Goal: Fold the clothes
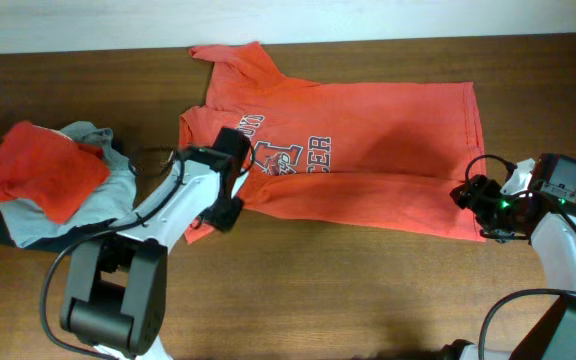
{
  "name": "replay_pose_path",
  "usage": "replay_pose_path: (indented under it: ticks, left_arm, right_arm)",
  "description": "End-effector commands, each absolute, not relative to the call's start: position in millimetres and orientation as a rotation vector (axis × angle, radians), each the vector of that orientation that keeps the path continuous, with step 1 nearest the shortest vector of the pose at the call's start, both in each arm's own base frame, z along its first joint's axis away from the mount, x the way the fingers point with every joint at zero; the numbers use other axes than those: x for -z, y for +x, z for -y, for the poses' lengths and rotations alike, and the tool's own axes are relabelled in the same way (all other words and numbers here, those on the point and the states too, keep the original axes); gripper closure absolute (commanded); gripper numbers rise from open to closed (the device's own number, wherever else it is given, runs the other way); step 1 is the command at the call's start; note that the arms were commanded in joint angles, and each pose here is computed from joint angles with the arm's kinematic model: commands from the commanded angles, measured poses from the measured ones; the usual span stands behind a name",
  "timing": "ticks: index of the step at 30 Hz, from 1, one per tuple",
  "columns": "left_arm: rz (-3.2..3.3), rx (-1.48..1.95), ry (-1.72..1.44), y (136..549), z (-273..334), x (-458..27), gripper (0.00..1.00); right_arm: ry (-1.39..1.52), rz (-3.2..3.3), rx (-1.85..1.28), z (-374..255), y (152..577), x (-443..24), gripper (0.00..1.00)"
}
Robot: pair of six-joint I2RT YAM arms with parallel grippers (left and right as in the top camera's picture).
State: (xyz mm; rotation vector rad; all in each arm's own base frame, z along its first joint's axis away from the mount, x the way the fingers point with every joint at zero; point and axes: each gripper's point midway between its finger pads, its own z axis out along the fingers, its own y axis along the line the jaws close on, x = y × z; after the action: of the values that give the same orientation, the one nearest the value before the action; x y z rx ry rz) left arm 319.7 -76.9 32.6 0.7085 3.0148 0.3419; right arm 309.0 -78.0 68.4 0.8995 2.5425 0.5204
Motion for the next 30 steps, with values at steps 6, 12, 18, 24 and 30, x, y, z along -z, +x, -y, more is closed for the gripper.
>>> replay_pose_path:
  ticks: [6, 12, 18, 24, 30]
  left_arm:
    - [-3.017, -0.439, 0.681, 316, 64, -23, 0.93]
    - [-2.975, -0.509, 0.660, 335, 62, -55, 1.00]
    - [-2.846, -0.606, 0.596, 374, 60, -109, 0.99]
    - [-2.625, -0.592, 0.500, 432, 62, -147, 1.00]
    - [-2.549, -0.401, 0.527, 456, 79, -152, 1.00]
  right_arm:
    - [0.891, -2.531, -0.535, 78, 314, -73, 0.21]
    - [0.892, -2.530, -0.535, 78, 314, -73, 0.21]
    - [0.892, -2.531, -0.535, 78, 314, -73, 0.21]
    - [0.892, -2.530, -0.535, 78, 314, -73, 0.21]
    - [0.893, -2.532, -0.536, 78, 313, -72, 0.21]
